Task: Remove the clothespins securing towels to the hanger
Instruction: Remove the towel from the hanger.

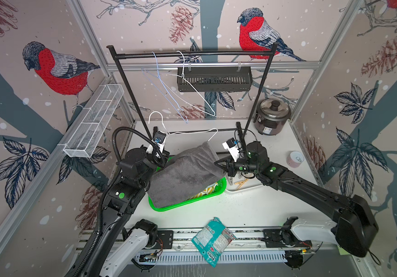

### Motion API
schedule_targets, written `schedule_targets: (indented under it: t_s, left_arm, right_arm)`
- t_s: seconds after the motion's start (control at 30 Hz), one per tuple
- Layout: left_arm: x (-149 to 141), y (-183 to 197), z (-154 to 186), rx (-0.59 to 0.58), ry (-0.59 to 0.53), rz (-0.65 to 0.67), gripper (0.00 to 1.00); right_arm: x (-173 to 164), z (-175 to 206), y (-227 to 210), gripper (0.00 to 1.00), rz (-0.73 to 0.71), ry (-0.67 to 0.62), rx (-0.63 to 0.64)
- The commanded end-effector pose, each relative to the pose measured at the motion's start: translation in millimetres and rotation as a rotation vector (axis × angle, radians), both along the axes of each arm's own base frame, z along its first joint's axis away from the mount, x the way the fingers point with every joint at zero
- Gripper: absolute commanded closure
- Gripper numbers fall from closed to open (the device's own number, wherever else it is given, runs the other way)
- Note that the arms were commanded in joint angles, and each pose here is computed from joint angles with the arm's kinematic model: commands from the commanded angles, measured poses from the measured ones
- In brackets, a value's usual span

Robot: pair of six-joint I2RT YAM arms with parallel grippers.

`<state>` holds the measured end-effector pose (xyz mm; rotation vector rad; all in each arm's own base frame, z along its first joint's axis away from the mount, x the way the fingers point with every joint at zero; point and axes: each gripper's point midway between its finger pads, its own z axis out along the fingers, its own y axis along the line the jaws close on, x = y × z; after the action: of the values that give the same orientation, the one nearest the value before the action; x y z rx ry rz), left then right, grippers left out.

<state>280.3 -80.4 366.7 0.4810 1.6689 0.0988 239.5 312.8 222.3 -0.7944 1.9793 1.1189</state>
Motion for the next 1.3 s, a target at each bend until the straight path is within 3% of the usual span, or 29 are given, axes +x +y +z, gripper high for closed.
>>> schedule_targets:
  t_s: [0.0,0.17,0.3,0.5,0.73,1.0,1.13,1.27]
  left_arm:
    - [2.6,15.4,41.2,-0.063,-0.133,0.088,1.0]
    - [0.6,16.1,52.5,-0.067,-0.151,0.088,1.0]
    - [-0.4,16.2,53.6,-0.066,-0.154,0.086,1.0]
    - [-4.5,5.8,50.5,-0.059,-0.162,0.018,1.0]
    - [-11.1,-1.9,47.2,-0.053,-0.158,-0.038,1.0]
    - [-26.9,-5.5,48.3,-0.058,-0.158,-0.091,1.0]
    - [-30.8,-1.6,47.7,-0.053,-0.157,-0.078,1.0]
    - [-33.5,-3.0,47.5,-0.05,-0.157,-0.092,1.0]
  right_arm:
    - [2.0,-41.3,-28.6,0.99,-0.106,0.054,-0.153]
    - [12.3,-75.8,-59.3,0.99,-0.213,0.11,-0.267]
    - [18.8,-79.3,-69.2,0.99,-0.239,0.115,-0.282]
    - [1.7,-40.5,-33.0,0.99,-0.068,0.047,-0.12]
    - [-9.2,19.0,-8.8,0.99,0.03,-0.095,0.026]
    - [-62.3,78.1,28.4,0.98,0.338,-0.207,0.189]
    - [-74.7,81.8,34.0,0.96,0.381,-0.24,0.2]
    - [-56.9,52.3,41.1,0.92,0.323,-0.169,0.117]
